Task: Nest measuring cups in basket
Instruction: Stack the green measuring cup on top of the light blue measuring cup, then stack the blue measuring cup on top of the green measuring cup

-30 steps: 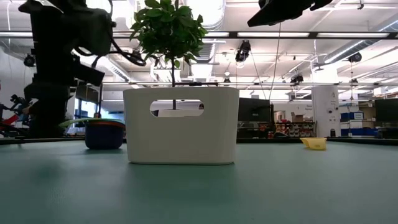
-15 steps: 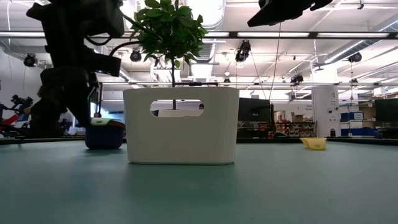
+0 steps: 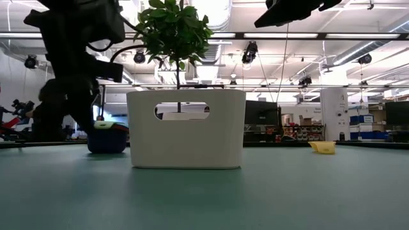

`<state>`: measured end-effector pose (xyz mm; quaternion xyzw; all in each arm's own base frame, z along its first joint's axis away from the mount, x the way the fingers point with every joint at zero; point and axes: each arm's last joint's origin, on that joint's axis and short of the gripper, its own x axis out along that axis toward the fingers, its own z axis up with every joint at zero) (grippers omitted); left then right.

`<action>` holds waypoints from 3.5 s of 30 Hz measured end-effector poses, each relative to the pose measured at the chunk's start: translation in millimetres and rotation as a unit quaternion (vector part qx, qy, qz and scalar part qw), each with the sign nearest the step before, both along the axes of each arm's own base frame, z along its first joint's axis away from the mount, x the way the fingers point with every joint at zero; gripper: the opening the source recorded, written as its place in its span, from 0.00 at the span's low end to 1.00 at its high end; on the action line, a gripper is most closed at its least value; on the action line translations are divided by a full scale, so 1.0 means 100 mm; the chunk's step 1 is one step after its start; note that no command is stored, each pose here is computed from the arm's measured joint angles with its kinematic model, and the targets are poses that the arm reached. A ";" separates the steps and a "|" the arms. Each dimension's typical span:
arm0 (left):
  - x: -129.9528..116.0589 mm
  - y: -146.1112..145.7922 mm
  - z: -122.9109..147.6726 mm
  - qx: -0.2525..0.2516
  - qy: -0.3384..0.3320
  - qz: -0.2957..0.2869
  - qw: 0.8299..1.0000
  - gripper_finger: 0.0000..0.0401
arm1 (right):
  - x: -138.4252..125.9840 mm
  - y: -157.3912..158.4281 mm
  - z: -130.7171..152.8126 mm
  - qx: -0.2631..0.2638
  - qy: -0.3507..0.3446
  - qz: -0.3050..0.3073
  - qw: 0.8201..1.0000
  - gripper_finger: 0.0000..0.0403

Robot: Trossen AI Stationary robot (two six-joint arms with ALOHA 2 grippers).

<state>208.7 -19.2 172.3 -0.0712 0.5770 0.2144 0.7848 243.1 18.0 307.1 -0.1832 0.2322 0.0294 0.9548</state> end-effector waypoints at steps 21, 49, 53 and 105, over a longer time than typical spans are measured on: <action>0.14 -0.02 0.19 0.033 -0.055 -0.023 0.998 0.00 | 0.00 0.00 0.00 0.000 0.000 0.000 1.000 0.02; 0.25 0.00 -0.03 0.098 -0.062 0.004 0.993 0.00 | 0.00 0.00 0.00 0.001 0.000 0.000 1.000 0.02; 0.25 0.00 -0.02 0.101 -0.065 0.011 0.993 0.00 | 0.00 0.00 0.00 0.001 0.000 -0.001 1.000 0.02; -0.41 -0.01 0.94 0.353 -0.475 -0.229 0.773 0.00 | -0.30 -0.01 -0.56 0.413 0.198 -0.348 0.818 0.02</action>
